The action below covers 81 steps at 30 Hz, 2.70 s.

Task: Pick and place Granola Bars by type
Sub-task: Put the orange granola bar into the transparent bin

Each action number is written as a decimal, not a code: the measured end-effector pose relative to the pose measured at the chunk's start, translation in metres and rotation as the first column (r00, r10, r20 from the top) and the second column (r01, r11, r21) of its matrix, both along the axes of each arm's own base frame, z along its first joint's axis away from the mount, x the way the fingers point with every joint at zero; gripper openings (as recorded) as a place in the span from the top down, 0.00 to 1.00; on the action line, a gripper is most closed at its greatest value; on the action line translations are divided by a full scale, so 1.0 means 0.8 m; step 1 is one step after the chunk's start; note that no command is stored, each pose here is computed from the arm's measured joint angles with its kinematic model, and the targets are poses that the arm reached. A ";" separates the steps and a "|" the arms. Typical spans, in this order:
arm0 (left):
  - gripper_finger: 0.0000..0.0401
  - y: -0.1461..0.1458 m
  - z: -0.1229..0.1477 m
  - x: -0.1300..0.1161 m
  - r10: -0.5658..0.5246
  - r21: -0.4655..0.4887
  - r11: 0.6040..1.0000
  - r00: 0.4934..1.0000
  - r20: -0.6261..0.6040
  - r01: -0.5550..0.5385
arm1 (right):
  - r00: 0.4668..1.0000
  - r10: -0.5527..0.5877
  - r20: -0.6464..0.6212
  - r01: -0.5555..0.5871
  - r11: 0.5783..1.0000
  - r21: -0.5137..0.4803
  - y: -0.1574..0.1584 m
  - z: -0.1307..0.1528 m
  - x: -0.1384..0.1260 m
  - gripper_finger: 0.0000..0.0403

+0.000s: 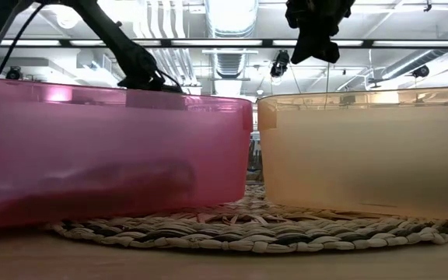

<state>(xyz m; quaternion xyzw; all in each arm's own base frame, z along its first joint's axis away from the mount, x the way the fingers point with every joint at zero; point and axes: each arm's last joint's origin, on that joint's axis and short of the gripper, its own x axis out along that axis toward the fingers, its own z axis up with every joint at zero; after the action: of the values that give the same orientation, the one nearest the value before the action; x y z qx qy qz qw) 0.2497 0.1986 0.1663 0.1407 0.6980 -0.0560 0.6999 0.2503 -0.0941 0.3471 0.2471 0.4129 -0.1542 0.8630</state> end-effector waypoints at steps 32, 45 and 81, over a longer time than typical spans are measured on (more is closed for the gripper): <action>0.90 0.001 0.008 0.007 0.080 -0.037 0.996 0.994 -0.076 -0.083 | 1.000 0.016 -0.004 -0.016 1.000 -0.014 0.000 -0.001 0.000 0.98; 0.90 -0.013 0.097 0.044 0.144 -0.015 0.989 0.989 -0.042 -0.145 | 0.999 0.049 -0.007 -0.049 0.998 -0.040 0.000 -0.001 0.000 0.98; 0.90 -0.165 0.263 0.156 0.297 -0.244 0.952 0.765 0.572 -0.186 | 0.995 0.098 -0.025 -0.099 0.992 -0.074 0.011 0.015 -0.029 0.98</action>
<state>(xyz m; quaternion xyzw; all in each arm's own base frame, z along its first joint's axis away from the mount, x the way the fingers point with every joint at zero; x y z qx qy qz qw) 0.3741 0.0664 0.3767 -0.0014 0.4438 0.0220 0.8958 0.2273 -0.0852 0.3587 0.1922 0.4277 -0.1295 0.8737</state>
